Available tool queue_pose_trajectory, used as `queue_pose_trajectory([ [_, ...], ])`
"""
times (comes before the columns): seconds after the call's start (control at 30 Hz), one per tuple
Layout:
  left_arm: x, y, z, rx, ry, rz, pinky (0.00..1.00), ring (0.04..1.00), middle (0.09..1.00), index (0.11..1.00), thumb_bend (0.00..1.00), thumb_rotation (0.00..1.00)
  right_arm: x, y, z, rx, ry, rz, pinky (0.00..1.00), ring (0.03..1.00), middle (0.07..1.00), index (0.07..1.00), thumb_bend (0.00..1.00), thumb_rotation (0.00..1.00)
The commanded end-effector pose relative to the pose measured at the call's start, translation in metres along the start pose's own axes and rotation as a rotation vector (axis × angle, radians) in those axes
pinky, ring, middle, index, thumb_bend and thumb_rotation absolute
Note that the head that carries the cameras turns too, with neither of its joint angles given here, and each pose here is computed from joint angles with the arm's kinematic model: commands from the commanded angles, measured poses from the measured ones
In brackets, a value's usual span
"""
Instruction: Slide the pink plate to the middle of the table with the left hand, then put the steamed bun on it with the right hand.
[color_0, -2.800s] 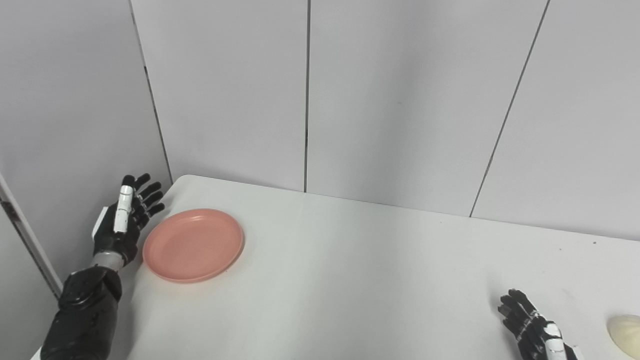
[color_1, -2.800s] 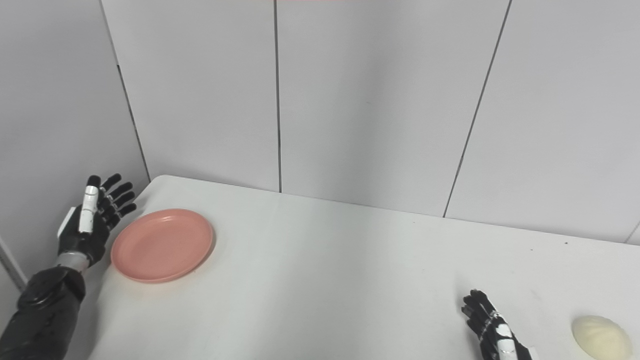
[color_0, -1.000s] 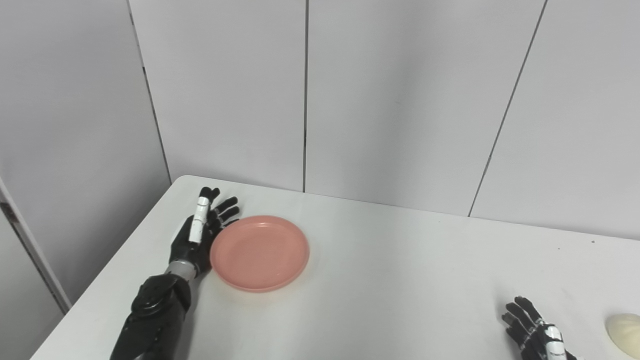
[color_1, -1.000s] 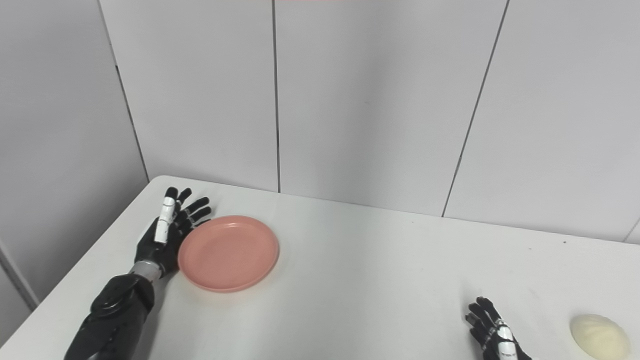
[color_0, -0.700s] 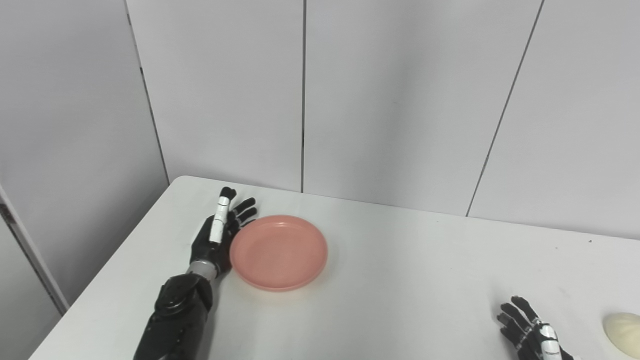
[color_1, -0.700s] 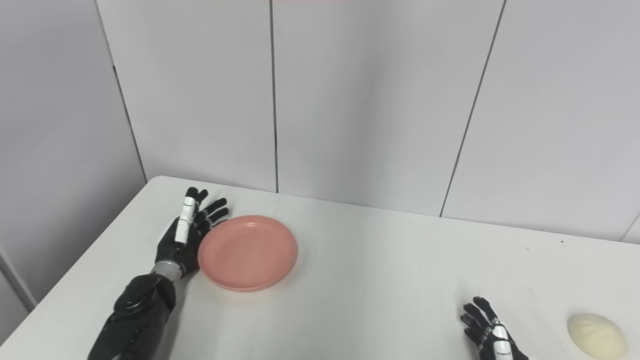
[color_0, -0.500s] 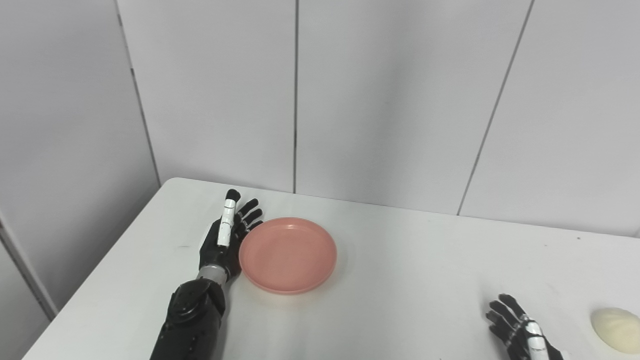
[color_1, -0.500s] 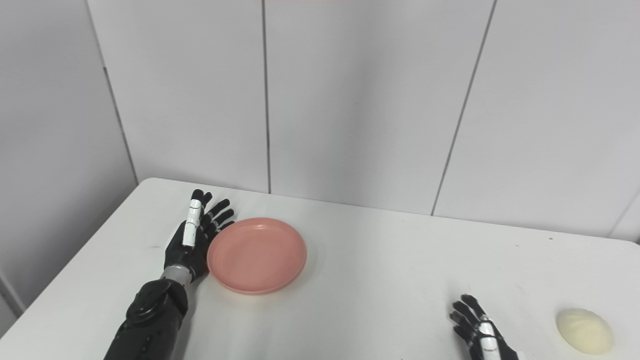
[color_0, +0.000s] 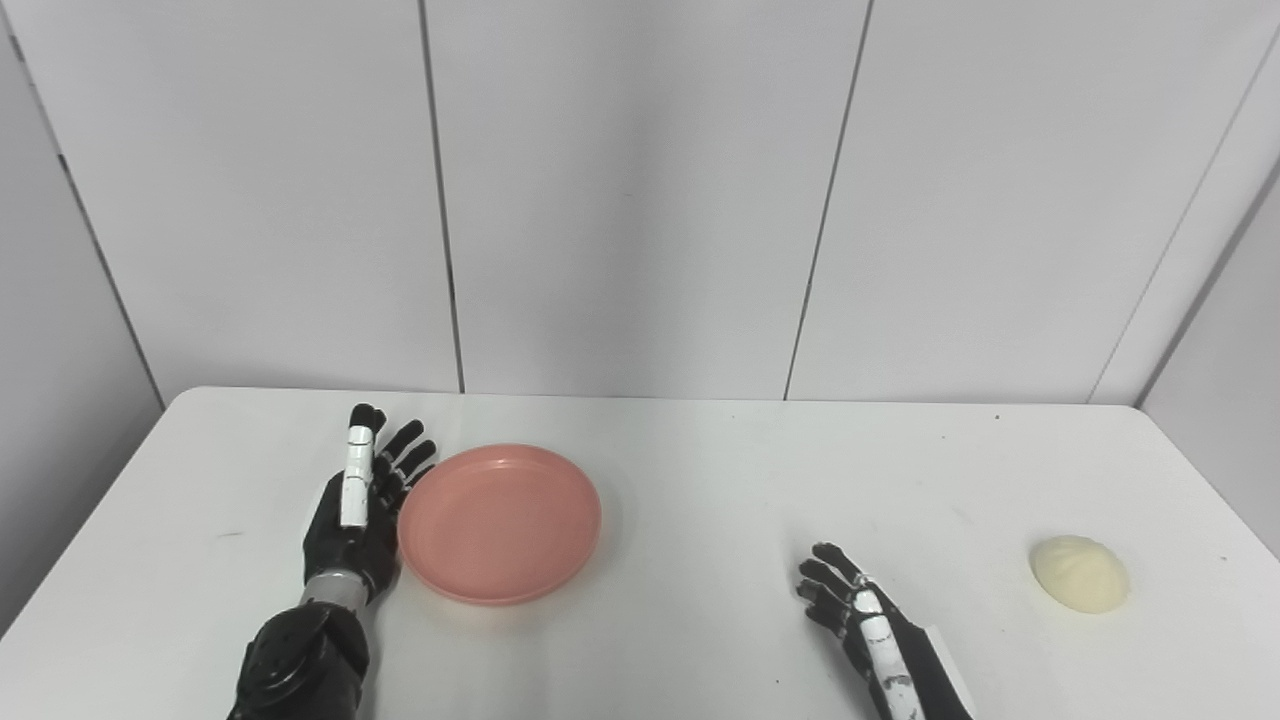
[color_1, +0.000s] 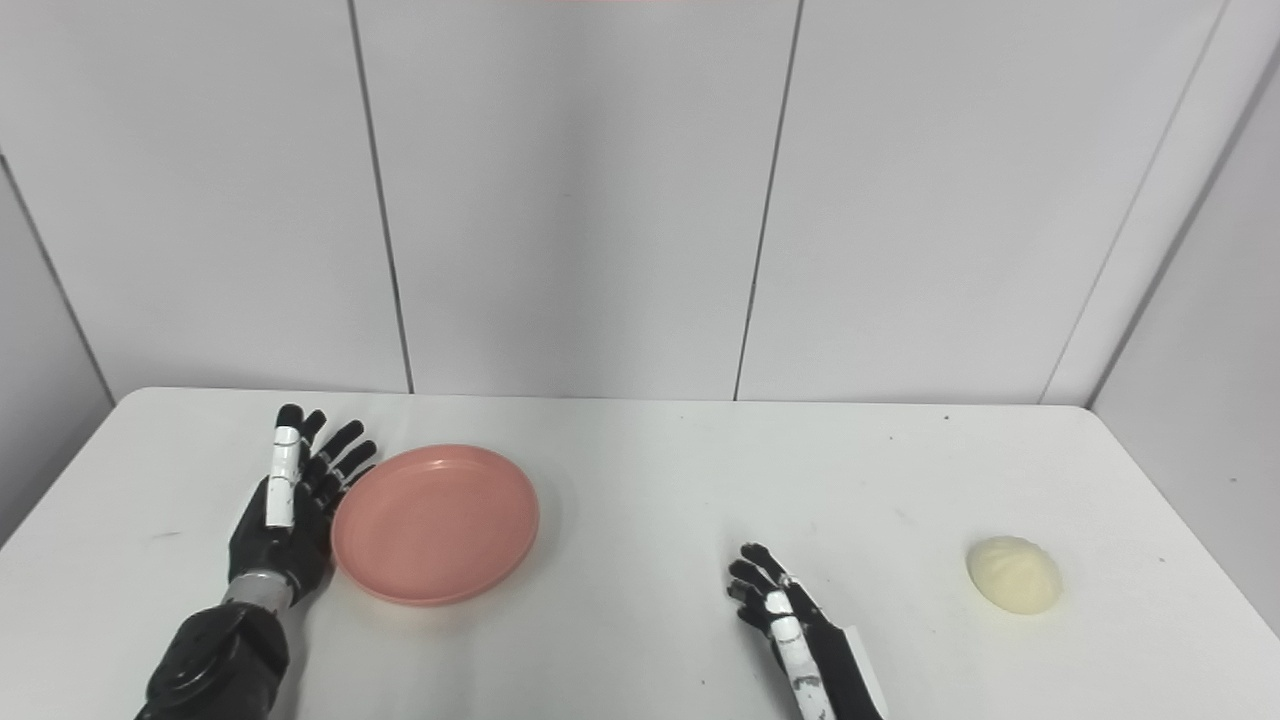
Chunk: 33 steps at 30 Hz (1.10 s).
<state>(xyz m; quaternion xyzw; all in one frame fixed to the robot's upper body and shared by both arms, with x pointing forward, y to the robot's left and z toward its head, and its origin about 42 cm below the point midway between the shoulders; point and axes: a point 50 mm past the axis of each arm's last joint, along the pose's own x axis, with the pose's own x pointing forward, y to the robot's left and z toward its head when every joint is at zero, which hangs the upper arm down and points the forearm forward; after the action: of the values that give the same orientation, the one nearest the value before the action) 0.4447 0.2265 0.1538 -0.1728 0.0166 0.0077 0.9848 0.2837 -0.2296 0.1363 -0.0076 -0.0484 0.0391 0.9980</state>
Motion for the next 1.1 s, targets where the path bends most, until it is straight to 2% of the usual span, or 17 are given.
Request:
queue_pose_trajectory([
  [0.0,0.007,-0.016,0.018,-0.008,-0.045,-0.057,0.83,0.869,0.903,1.0,0.77,0.88,0.004,0.007,0.011,-0.003,-0.032,0.011,0.86,0.839,0.845,0.855,0.82,0.96],
  [0.2,0.01,-0.023,0.014,-0.017,-0.02,-0.086,0.84,0.883,0.907,1.0,0.81,0.9,0.007,0.019,0.014,-0.003,-0.022,0.016,0.87,0.845,0.849,0.858,0.83,0.95],
  [0.4,0.015,-0.035,0.009,-0.029,0.002,-0.135,0.89,0.903,0.917,1.0,0.8,0.91,0.01,0.03,0.015,-0.006,-0.011,0.021,0.87,0.849,0.858,0.862,0.8,0.96],
  [0.67,0.021,-0.049,0.001,-0.032,0.014,-0.172,0.86,0.889,0.9,1.0,0.79,0.93,0.011,0.038,0.014,-0.007,-0.004,0.019,0.87,0.852,0.869,0.866,0.77,0.96],
  [0.93,0.024,-0.06,-0.008,-0.036,0.024,-0.21,0.88,0.89,0.907,0.998,0.8,0.92,0.014,0.04,0.01,-0.024,-0.006,0.009,0.86,0.85,0.876,0.871,0.72,0.96],
  [1.07,0.022,-0.066,-0.013,-0.026,0.046,-0.214,0.87,0.886,0.895,1.0,0.81,0.93,0.015,0.036,0.007,-0.081,-0.029,-0.007,0.83,0.839,0.876,0.876,0.69,0.97],
])
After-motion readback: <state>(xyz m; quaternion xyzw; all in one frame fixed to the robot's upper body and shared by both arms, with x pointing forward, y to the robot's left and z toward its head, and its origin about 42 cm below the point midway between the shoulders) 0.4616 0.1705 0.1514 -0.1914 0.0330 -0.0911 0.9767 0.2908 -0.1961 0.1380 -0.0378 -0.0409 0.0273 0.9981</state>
